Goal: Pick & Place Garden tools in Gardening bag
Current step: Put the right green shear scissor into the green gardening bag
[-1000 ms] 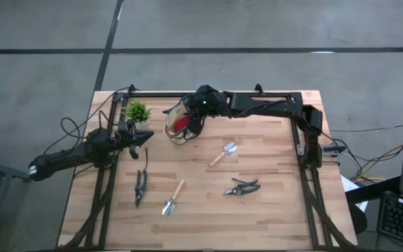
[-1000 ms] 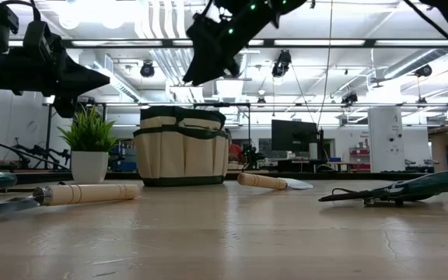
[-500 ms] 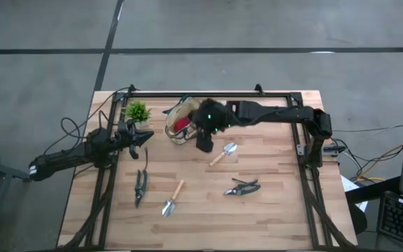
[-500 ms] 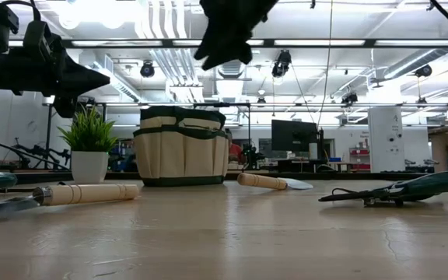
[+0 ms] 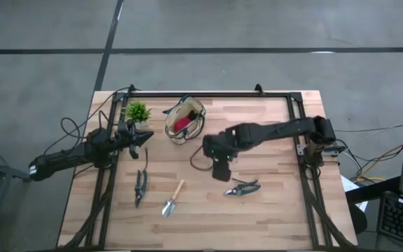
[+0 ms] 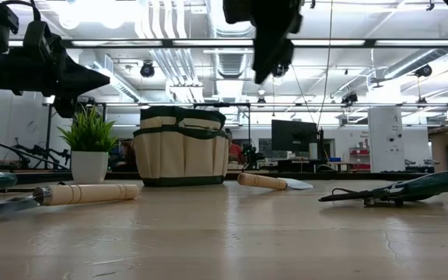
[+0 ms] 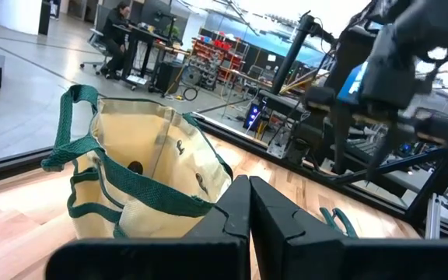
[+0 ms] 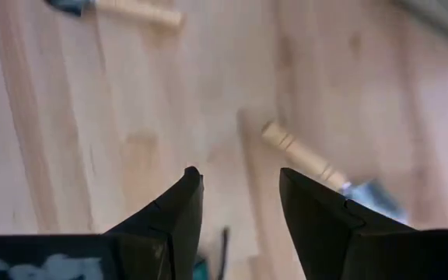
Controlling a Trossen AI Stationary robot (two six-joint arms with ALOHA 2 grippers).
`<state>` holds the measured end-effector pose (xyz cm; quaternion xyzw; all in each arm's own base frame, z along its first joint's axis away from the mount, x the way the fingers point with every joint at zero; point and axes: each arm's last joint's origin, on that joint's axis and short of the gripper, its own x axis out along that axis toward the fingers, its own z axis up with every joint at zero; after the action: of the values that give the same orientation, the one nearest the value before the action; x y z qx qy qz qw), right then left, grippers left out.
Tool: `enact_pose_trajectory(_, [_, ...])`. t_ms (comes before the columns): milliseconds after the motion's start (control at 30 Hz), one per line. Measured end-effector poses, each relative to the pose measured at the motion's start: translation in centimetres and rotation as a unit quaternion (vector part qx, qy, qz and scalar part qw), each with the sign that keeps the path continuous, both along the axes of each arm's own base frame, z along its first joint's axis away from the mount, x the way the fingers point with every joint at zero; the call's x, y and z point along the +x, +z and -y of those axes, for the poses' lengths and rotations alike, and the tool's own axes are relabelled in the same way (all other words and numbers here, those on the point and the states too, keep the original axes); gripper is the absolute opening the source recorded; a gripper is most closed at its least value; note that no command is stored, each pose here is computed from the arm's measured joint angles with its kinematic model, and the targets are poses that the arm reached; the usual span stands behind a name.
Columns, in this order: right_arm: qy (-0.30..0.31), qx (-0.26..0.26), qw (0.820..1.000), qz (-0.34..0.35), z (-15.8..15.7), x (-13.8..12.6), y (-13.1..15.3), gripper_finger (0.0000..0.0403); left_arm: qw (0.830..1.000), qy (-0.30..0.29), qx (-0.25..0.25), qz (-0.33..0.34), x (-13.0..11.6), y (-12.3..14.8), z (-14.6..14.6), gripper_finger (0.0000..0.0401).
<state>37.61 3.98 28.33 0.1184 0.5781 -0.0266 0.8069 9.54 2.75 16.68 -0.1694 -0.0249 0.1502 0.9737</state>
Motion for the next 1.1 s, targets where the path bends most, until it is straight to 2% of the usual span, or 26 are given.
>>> enact_pose_trajectory(233, [-0.008, 0.005, 0.998, -0.069, -2.0, -1.5, -3.8, 0.0173, 1.0, 0.0, 0.0, 0.0, 0.0, 0.0, 0.0, 0.0005])
enact_pose_trajectory(500, [-0.021, 0.005, 0.994, -0.111, -2.9, -3.0, -7.7, 0.0163, 1.0, 0.0, 0.0, 0.0, 0.0, 0.0, 0.0, 0.0005])
enact_pose_trajectory(633, [-0.024, 0.024, 0.992, -0.122, -2.9, -3.6, -9.6, 0.0159, 1.0, 0.0, 0.0, 0.0, 0.0, 0.0, 0.0, 0.0005])
enact_pose_trajectory(1100, [-0.06, 0.034, 0.99, -0.125, -2.6, -5.3, -13.9, 0.0151, 1.0, 0.0, 0.0, 0.0, 0.0, 0.0, 0.0, 0.0005])
